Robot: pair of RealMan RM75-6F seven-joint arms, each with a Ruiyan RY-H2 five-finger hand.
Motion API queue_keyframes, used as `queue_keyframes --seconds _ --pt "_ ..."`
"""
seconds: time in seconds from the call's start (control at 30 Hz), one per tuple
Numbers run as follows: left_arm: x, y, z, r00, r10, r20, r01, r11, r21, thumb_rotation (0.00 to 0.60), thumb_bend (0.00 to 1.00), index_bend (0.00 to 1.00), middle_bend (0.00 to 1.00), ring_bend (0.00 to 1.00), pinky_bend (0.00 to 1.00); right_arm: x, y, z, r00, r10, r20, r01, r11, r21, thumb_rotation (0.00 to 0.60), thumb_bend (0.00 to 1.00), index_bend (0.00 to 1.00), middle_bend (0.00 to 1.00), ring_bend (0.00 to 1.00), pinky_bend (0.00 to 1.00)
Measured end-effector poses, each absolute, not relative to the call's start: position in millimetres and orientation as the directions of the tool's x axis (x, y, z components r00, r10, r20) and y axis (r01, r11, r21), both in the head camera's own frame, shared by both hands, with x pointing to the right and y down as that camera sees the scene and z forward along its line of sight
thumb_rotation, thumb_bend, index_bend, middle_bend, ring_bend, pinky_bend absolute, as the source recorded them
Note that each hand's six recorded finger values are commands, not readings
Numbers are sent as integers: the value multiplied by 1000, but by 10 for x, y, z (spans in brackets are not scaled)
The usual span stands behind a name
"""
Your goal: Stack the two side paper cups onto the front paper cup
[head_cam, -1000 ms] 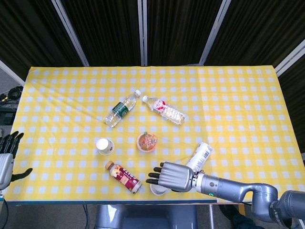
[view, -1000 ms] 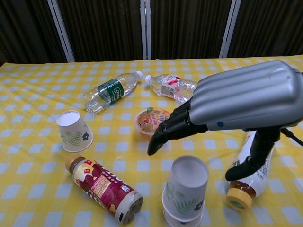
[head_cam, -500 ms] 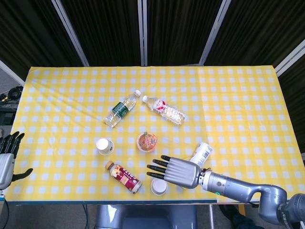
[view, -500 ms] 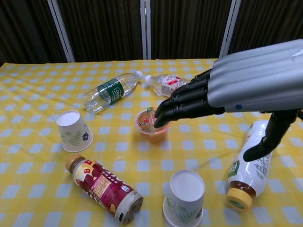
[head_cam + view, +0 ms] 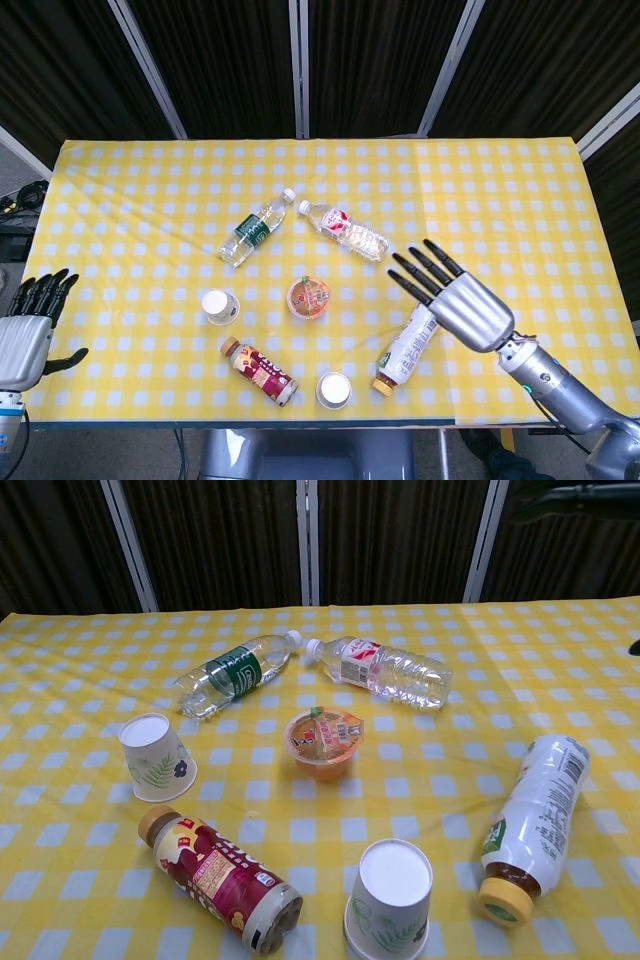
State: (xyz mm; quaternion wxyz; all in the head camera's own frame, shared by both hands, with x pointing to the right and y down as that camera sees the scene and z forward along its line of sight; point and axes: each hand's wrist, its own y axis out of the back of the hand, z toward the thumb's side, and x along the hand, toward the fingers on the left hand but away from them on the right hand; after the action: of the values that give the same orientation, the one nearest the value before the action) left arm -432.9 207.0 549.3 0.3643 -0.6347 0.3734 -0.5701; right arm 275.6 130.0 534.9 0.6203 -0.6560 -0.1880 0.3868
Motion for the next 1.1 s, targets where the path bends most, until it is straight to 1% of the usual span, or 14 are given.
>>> queue_keyframes --seconds 0.07,0.17,0.3,0.47,0.63,0.7,0.83,0.93,1.0,1.1 --pt "-4238 1992 5513 112 -890 443 -62 -451 -891 600 0 0 0 0 0 2994 1329 5389 546 785 -292 -229 -196 -954 600 0 0 0 0 0" --pt "-4093 1866 5565 177 -882 437 -51 -451 -891 600 0 0 0 0 0 3285 1444 5427 435 841 -322 -215 -250 -944 600 0 0 0 0 0" --pt "-3863 1702 5679 271 -853 446 -21 -468 -883 600 0 0 0 0 0 3486 1654 5427 332 879 -343 -151 -309 -939 600 0 0 0 0 0" --pt "-3490 1508 5895 395 -783 481 34 -511 -859 600 0 8 0 0 18 3590 1885 5416 254 909 -331 -64 -325 -943 600 0 0 0 0 0" --pt "-3129 1390 6149 486 -696 528 103 -554 -826 600 2 70 0 28 44 3655 2018 5428 221 918 -330 -81 -320 -944 600 0 0 0 0 0" --pt "-3030 1361 6250 504 -669 546 128 -567 -814 600 23 90 13 52 64 3694 2069 5443 206 920 -335 -91 -323 -942 600 0 0 0 0 0" --pt "-2840 1348 6457 529 -615 585 170 -598 -783 600 80 123 76 116 157 3717 2082 5437 206 920 -332 -101 -318 -943 600 0 0 0 0 0" --pt "-2746 1345 6574 537 -594 599 198 -601 -774 600 93 148 126 164 211 3733 2081 5418 204 923 -325 -98 -312 -945 600 0 0 0 0 0" --pt "-2693 1358 6659 539 -579 612 218 -606 -765 600 93 163 147 184 223 3740 2078 5416 203 924 -325 -94 -312 -946 600 0 0 0 0 0" --pt "-2643 1368 6750 537 -565 626 246 -605 -757 600 119 185 189 222 248 3741 2074 5416 205 923 -325 -90 -313 -945 600 0 0 0 0 0"
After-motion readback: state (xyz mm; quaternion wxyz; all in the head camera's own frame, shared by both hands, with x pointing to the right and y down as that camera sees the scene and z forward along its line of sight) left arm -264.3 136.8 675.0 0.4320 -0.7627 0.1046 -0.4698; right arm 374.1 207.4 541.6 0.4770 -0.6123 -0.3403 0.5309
